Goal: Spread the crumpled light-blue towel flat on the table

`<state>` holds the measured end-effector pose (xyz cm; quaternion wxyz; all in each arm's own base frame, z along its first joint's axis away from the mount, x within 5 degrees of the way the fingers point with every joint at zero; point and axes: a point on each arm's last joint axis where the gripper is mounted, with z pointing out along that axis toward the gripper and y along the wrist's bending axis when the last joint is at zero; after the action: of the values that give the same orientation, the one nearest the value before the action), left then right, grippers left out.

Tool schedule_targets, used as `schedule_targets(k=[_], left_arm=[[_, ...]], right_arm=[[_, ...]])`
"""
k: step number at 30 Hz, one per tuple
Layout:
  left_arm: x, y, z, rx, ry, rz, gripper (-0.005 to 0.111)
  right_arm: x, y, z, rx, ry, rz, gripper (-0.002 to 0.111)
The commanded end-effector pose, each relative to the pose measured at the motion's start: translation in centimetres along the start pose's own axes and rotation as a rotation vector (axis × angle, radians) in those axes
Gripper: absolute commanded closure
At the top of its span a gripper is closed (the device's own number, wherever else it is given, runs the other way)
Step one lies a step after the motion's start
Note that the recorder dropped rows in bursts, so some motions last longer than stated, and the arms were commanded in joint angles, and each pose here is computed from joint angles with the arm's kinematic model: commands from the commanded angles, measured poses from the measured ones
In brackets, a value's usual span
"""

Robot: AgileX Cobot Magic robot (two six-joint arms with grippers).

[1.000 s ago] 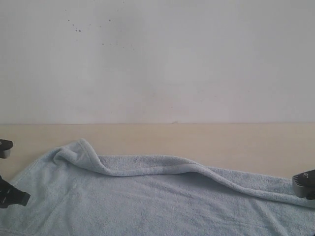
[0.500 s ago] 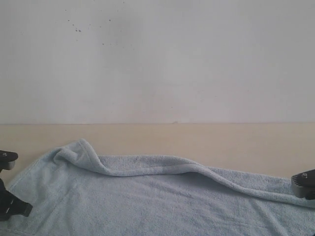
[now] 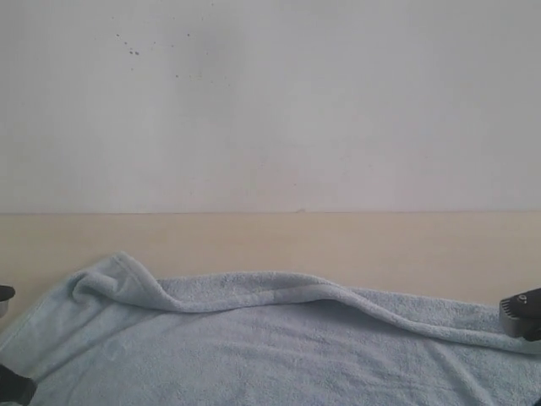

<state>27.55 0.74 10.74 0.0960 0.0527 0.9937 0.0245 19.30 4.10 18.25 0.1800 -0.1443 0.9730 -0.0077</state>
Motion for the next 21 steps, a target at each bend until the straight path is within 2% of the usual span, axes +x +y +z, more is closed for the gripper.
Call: schedule_targets(k=[1, 5, 11, 16, 21], left_arm=[[5.4, -0.4, 0.1, 0.006, 0.352, -0.015, 0.102], [6.8, -0.4, -1.1, -0.019, 0.361, -0.057, 0.102], [6.8, 0.0, -3.9, -0.058, 0.245, -0.089, 0.102], [5.7, 0.4, -7.3, -0.091, 0.028, -0.11, 0.102], [3.6, 1.2, -11.9, -0.158, -0.284, -0.091, 0.102]], right_arm=[[-0.2, 0.1, -0.2, -0.008, -0.013, 0.016, 0.108], [-0.3, 0.2, -0.3, -0.023, -0.018, 0.031, 0.108], [-0.4, 0.1, -1.3, -0.023, -0.064, 0.034, 0.108], [-0.4, 0.1, -2.1, -0.02, -0.103, 0.032, 0.108], [-0.4, 0.1, -2.2, -0.025, -0.107, 0.036, 0.108]])
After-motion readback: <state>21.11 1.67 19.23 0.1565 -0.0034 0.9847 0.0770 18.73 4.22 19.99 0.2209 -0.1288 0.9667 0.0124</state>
